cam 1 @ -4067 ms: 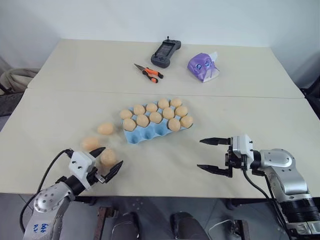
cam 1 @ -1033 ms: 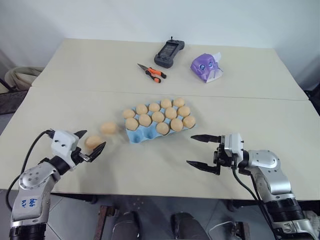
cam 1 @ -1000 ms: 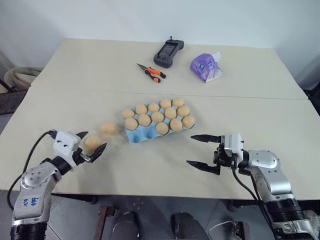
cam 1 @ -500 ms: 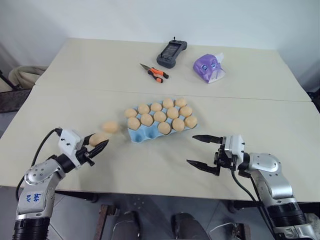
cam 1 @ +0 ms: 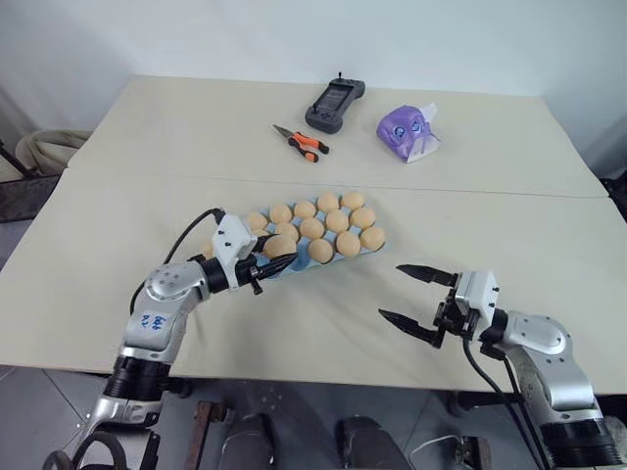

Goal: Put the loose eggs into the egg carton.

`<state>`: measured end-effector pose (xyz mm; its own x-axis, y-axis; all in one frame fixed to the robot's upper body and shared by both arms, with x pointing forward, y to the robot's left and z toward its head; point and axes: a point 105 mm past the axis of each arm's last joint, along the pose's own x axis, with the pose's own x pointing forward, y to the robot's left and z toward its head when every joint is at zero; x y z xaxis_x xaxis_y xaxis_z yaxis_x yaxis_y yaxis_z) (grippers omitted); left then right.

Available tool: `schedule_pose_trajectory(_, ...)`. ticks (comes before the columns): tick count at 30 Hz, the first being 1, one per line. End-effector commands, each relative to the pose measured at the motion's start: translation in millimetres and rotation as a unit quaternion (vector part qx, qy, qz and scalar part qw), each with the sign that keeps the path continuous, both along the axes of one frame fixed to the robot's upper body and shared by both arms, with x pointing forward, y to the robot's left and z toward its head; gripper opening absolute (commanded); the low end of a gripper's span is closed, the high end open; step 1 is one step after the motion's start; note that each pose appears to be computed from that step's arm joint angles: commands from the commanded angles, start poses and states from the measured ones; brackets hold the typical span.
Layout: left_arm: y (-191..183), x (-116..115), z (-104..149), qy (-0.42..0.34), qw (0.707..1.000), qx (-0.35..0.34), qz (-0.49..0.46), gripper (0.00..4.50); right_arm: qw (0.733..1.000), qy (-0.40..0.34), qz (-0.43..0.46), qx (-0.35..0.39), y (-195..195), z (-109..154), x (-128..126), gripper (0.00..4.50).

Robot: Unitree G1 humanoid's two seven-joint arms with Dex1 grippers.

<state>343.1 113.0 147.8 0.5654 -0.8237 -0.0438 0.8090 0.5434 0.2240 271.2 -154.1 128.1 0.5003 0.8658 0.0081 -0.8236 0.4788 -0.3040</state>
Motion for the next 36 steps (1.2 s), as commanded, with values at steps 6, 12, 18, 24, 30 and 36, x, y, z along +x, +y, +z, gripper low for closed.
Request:
schedule_pose_trajectory(6,-17,5,13,-0.041,0.998,-0.016,-0.043,3.64,0.999,-0.026,-0.022,0.010,-2,11,-8,4.50)
schedule_pose_trajectory(12,1,-5,21,-0.066,0.997,-0.009,-0.030,4.28,1.000,-0.025,-0.014,0.014,1,10,-8,4.50)
schedule_pose_trajectory(18,62,-31,34,-0.099,0.994,-0.009,0.050,4.28,1.000,-0.019,0.016,0.012,8,8,-6,4.50)
schedule_pose_trajectory(24,137,-67,25,-0.088,0.981,0.015,0.171,4.40,0.999,-0.014,0.044,-0.006,6,9,-1,4.50)
schedule_pose_trajectory(30,190,-106,-13,-0.039,0.963,0.037,0.266,4.40,0.999,-0.010,0.045,-0.009,-2,10,7,4.50)
schedule_pose_trajectory(36,178,-114,-23,-0.028,0.966,0.009,0.257,4.40,0.999,-0.013,0.047,-0.008,-3,11,11,4.50)
